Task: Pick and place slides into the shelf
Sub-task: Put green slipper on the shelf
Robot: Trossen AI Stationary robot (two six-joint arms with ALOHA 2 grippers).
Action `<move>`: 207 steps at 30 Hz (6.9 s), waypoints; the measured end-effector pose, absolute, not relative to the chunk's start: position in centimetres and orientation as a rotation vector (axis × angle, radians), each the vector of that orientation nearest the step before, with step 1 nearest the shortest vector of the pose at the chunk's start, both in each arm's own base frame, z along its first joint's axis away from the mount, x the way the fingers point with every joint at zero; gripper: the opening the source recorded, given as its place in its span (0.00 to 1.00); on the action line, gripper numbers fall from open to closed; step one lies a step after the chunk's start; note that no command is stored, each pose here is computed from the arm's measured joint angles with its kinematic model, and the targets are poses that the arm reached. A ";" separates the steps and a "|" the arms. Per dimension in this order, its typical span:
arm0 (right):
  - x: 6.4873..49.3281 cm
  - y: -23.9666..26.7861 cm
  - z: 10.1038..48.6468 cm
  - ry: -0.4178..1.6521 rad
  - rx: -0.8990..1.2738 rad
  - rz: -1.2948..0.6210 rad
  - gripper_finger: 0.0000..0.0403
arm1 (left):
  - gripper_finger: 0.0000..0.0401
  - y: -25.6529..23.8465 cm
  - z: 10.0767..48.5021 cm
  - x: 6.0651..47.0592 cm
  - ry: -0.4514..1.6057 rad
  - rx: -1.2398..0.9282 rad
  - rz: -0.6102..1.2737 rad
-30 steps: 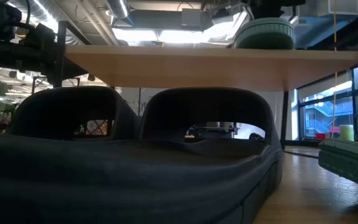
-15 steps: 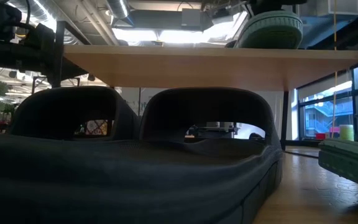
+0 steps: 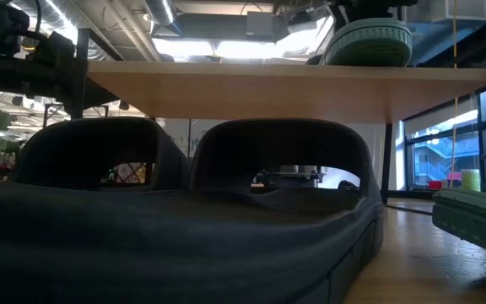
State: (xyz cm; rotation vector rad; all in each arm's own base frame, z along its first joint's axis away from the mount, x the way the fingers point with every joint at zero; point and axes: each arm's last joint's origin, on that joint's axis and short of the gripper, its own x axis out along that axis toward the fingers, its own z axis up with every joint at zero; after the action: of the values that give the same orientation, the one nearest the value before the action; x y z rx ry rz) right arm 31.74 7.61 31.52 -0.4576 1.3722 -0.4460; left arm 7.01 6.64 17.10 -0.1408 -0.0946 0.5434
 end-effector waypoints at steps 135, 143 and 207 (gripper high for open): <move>21.8 27.3 15.6 0.865 -0.695 0.174 0.05 | 0.64 6.6 17.1 7.0 -0.095 -0.139 0.544; 21.9 27.2 19.4 0.828 -0.615 0.097 0.04 | 0.64 6.6 17.1 7.0 -0.095 -0.139 0.543; 41.4 0.3 35.3 0.837 -0.541 -0.735 0.04 | 0.64 5.2 24.0 6.2 -0.457 -0.398 0.303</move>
State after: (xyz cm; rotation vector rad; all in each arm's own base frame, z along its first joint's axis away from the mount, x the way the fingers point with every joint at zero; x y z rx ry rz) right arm 41.43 0.28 35.30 -0.5407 0.8372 -0.7345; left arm 6.17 5.24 23.97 -0.3979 -0.4569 0.3033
